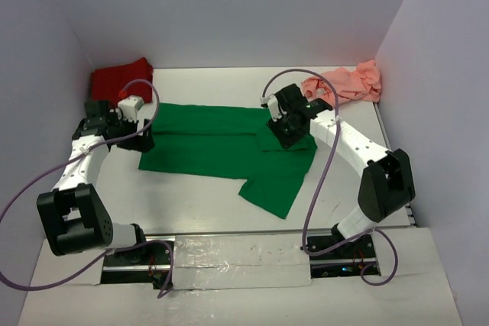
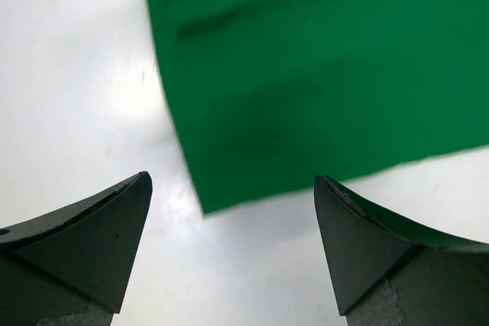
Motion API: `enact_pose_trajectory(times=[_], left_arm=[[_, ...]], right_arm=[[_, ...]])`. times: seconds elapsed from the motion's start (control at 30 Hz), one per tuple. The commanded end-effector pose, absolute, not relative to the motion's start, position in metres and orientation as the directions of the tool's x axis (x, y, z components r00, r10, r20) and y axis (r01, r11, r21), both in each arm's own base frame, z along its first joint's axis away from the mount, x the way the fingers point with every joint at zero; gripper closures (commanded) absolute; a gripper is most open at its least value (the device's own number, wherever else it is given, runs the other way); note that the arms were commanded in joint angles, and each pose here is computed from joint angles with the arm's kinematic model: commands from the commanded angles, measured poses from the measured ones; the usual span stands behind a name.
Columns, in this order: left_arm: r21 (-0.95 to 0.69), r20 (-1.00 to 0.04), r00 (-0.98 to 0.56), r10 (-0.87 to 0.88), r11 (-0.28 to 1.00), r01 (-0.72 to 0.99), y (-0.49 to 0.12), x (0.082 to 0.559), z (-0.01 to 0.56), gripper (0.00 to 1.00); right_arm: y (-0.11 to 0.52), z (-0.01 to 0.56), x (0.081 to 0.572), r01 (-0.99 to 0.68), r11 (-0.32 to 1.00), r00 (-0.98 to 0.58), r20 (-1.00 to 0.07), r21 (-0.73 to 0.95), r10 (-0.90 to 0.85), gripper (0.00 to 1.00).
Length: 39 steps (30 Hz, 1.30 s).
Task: Fold and stack the t-shirts
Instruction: Grap the side of the flattened tshirt closest away from the robot with both arms
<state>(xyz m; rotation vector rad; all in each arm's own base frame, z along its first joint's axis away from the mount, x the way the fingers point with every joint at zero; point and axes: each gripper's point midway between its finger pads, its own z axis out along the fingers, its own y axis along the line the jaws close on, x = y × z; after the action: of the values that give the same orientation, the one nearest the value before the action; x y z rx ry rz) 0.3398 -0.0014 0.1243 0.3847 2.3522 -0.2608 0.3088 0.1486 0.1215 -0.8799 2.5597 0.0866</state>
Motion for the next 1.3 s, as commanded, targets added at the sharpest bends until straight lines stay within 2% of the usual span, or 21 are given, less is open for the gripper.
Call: enact_pose_trajectory(times=[0.0,0.2,0.4,0.77,0.9,1.27], left_arm=[[-0.068,-0.602,-0.766,0.227,0.941,0.333,0.035,0.305,0.100,0.03],[-0.131,-0.543,-0.820,0.178,0.947,0.292,0.059,0.273,0.076,0.04],[-0.196,-0.550,-0.819,0.164,0.928,0.318,0.055,0.272,0.058,0.04],[-0.356,-0.538,-0.836,0.108,0.870,0.342,0.044,0.295,0.038,0.07],[-0.319,-0.591,-0.801,0.092,0.886,0.337,0.052,0.316,0.050,0.07],[-0.414,-0.564,-0.825,0.038,0.851,0.322,0.046,0.330,0.042,0.07]], right_arm=[[0.138,0.159,0.320,-0.556,0.816,-0.655,-0.521,-0.158,-0.548,0.58],[0.132,0.159,0.326,-0.514,0.837,-0.655,-0.544,-0.187,-0.524,0.58],[0.140,0.162,0.327,-0.516,0.843,-0.649,-0.572,-0.154,-0.501,0.58],[0.140,0.156,0.329,-0.501,0.853,-0.658,-0.575,-0.150,-0.487,0.58],[0.141,0.154,0.330,-0.499,0.854,-0.661,-0.574,-0.146,-0.483,0.58],[0.140,0.156,0.334,-0.488,0.858,-0.661,-0.575,-0.159,-0.482,0.58]])
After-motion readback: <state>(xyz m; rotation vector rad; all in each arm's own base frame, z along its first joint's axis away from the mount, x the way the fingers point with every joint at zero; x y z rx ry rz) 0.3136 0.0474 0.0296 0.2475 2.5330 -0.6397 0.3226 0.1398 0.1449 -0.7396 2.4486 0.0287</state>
